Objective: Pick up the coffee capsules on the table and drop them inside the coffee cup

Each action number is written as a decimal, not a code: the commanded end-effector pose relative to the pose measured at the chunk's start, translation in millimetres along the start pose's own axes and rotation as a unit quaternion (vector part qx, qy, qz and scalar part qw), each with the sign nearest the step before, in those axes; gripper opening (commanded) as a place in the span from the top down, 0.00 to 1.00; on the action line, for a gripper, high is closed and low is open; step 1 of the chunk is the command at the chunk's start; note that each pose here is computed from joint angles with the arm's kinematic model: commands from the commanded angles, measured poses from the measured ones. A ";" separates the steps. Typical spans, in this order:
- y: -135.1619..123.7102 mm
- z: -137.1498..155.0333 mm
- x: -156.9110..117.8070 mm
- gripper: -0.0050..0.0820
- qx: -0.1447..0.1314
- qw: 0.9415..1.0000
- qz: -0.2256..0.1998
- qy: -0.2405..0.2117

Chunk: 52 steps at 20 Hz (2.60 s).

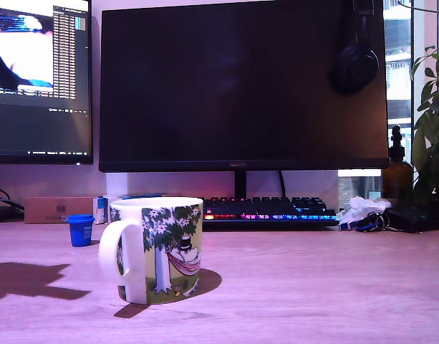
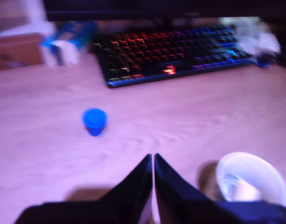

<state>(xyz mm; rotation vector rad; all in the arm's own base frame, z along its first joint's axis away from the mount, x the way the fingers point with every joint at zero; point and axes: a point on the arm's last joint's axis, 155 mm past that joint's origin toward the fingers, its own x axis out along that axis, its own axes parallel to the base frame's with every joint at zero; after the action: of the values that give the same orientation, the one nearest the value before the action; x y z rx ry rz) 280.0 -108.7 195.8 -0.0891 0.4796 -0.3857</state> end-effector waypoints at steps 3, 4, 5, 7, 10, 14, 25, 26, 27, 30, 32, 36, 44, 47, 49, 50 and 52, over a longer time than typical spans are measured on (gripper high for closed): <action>10.4 -19.2 5.3 0.96 -0.005 1.000 0.019 -0.012; 10.1 -17.3 5.2 0.96 -0.010 1.000 0.017 -0.022; 11.9 -17.0 5.1 0.96 -0.012 0.999 0.022 -0.025; 15.4 -15.4 5.0 0.96 -0.012 0.999 0.031 -0.029; 16.7 -11.7 4.8 0.96 -0.011 0.999 0.035 -0.037; 22.3 -13.7 9.6 0.96 -0.002 0.998 0.039 -0.057; 29.5 -68.5 25.9 0.96 0.002 0.999 0.009 -0.051; 31.5 -70.9 26.2 0.96 0.005 0.999 0.014 -0.048; 32.7 -71.3 26.3 0.96 0.005 0.999 0.017 -0.048; 32.9 -72.6 26.5 0.96 0.015 0.999 0.018 -0.046; 33.1 -73.4 27.1 0.96 0.017 0.999 0.018 -0.044; 34.4 -79.2 30.9 0.96 0.020 0.999 0.019 -0.032; 40.2 -90.9 55.8 0.21 0.037 0.999 0.019 -0.010; 42.3 -89.6 62.1 0.21 0.040 0.999 0.020 -0.015; 43.1 -90.1 67.9 0.21 0.047 0.999 0.019 -0.017; 43.9 -89.9 71.1 0.21 0.048 0.998 0.019 -0.019; 45.6 -92.2 77.6 0.21 0.048 0.998 0.019 -0.020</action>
<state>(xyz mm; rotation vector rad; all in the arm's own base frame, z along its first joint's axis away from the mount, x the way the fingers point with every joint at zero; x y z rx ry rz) 318.1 -97.2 80.0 -0.0028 0.4163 -0.3700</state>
